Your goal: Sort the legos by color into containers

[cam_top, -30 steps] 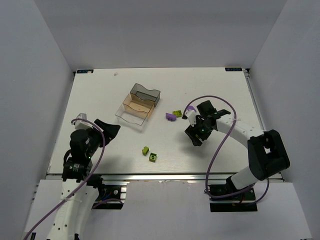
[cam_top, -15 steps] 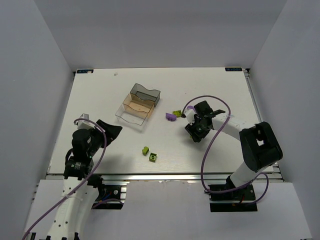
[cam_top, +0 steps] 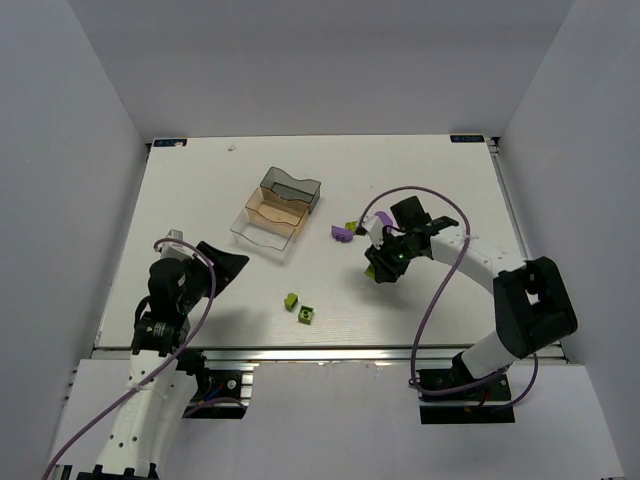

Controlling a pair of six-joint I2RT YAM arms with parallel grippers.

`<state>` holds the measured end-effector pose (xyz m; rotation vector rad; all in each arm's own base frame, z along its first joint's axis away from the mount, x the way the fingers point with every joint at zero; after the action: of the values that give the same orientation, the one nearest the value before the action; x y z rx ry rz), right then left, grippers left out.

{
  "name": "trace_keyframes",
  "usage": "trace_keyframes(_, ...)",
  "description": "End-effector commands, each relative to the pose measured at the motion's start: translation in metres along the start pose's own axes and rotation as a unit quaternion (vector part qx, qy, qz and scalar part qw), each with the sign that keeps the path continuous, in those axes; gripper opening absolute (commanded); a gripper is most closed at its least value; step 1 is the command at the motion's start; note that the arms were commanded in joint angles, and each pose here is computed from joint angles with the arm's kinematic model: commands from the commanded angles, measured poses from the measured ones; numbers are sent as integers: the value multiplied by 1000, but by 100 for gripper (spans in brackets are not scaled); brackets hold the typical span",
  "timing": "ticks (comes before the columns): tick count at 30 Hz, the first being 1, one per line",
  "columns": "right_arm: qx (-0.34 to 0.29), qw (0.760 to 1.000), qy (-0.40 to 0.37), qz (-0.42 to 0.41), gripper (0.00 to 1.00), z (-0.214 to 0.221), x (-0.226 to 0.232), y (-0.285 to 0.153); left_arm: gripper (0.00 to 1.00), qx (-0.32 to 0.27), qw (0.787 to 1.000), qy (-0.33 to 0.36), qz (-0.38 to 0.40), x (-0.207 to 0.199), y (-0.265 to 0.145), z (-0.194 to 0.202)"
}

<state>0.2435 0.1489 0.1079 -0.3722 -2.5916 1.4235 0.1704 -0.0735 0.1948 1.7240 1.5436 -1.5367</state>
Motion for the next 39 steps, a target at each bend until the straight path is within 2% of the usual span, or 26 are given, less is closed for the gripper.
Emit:
trace_keyframes(1, -115, 988, -92, -35, 0, -52, 7, -31, 80, 11, 1000, -4, 8, -1, 3, 2)
trace_keyframes(3, -159, 978, -133, -19, 0, -77, 1, -44, 80, 17, 1000, -8, 5, 1, 5, 3)
trace_keyframes(6, -207, 966, -149, 29, 0, -115, -21, -52, 79, 16, 1000, -9, 4, 1, 6, 3)
trace_keyframes(10, -235, 960, -123, 85, 0, -159, -57, -52, 79, 14, 1000, -10, 1, 2, 5, 2)
trace_keyframes(11, -234, 962, -114, 86, 0, -166, -63, -41, 79, 14, 1000, -11, -2, 3, 5, 3)
trace_keyframes(13, -262, 952, -101, 120, 0, -191, -79, -46, 79, 13, 1000, -11, -3, 4, 5, 3)
trace_keyframes(15, -269, 952, -75, 126, 0, -203, -88, -31, 79, 15, 1000, -12, -6, 6, 4, 5)
trace_keyframes(18, -303, 937, -84, 152, 0, -234, -103, -26, 79, 13, 1000, -13, -10, 9, 5, 5)
trace_keyframes(20, -302, 937, -82, 154, 0, -239, -107, -11, 79, 13, 1000, -14, -13, 10, 5, 6)
trace_keyframes(22, -324, 926, -82, 174, 0, -253, -115, -10, 79, 12, 1000, -16, -15, 11, 4, 6)
trace_keyframes(28, -314, 928, -19, 198, 0, -261, -144, 34, 79, 7, 1000, -17, -19, 12, -1, 7)
trace_keyframes(30, -318, 926, -11, 201, 0, -269, -151, 36, 79, 5, 1000, -17, -18, 11, -2, 7)
trace_keyframes(39, -297, 934, -9, 200, 16, -262, -163, 68, 80, 7, 1000, -21, -22, 12, -4, 8)
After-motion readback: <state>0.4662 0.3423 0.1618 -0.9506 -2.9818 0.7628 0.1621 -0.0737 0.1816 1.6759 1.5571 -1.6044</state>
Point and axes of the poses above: each gripper's point midway between its finger pads, its own y axis out along the fingers, its own x axis along the line the jaws close on, z = x × y, the point moved 7 cm from there along -y, back along the fingers, and after that the axes turned 11 degrees about -y, right-handed, at the moved point
